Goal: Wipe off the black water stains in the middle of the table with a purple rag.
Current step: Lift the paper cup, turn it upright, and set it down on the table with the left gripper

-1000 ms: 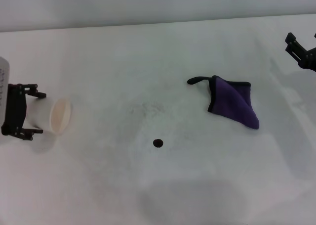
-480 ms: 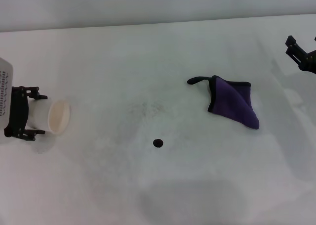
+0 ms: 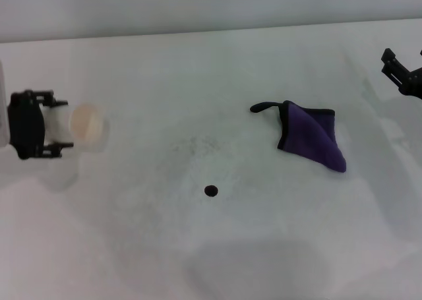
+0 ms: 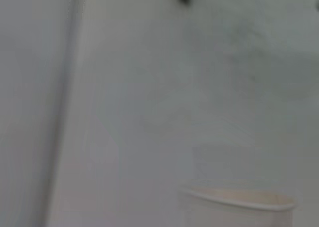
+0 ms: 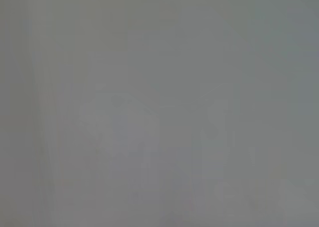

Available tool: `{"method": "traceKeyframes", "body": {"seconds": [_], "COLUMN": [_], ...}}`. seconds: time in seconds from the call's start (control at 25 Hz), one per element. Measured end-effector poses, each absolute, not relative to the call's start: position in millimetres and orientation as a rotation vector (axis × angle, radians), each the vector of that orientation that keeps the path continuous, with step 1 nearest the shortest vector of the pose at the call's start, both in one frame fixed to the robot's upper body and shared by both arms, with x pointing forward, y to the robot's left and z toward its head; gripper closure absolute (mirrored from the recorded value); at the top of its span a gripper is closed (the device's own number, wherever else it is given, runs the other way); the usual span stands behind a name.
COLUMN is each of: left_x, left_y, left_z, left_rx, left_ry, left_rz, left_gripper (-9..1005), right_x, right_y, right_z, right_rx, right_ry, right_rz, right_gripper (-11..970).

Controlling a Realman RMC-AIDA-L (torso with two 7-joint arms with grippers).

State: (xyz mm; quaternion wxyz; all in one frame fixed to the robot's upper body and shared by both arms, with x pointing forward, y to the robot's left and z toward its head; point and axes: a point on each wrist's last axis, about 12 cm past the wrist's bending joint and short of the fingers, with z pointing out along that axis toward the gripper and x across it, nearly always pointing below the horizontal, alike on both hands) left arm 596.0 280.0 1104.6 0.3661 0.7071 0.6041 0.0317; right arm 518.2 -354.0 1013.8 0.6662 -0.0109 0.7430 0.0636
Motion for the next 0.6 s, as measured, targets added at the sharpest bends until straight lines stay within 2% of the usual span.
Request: {"method": "traceKeyframes", "body": {"seconds": [0.12, 0.16, 0.24, 0.6], "left_x": [598.6, 598.5, 598.1, 579.3], "left_y": [279.8, 280.0, 280.2, 280.0], "left_z": [1110.2, 1110.8, 1110.2, 1081.3], "left_rx": [1.668, 1.550, 1.528, 1.066], "left_ry": [1.547, 1.553, 1.555, 1.532], "left_rz": [0.070, 0.036, 0.026, -0.209], "left_gripper": [263, 266, 266, 266], "right_x": [518.5, 518.8, 519.3, 520.9], "right_y": [-353.1, -352.7, -352.1, -351.0], "right_z": [1013.8, 1013.9, 1014.1, 1015.1], "right_rx": [-0.025, -0.025, -0.025, -0.029], "right_ry": [1.676, 1.675, 1.675, 1.670], "right_rz": [0.146, 0.146, 0.148, 0.151], "right_gripper": [98, 98, 98, 98]}}
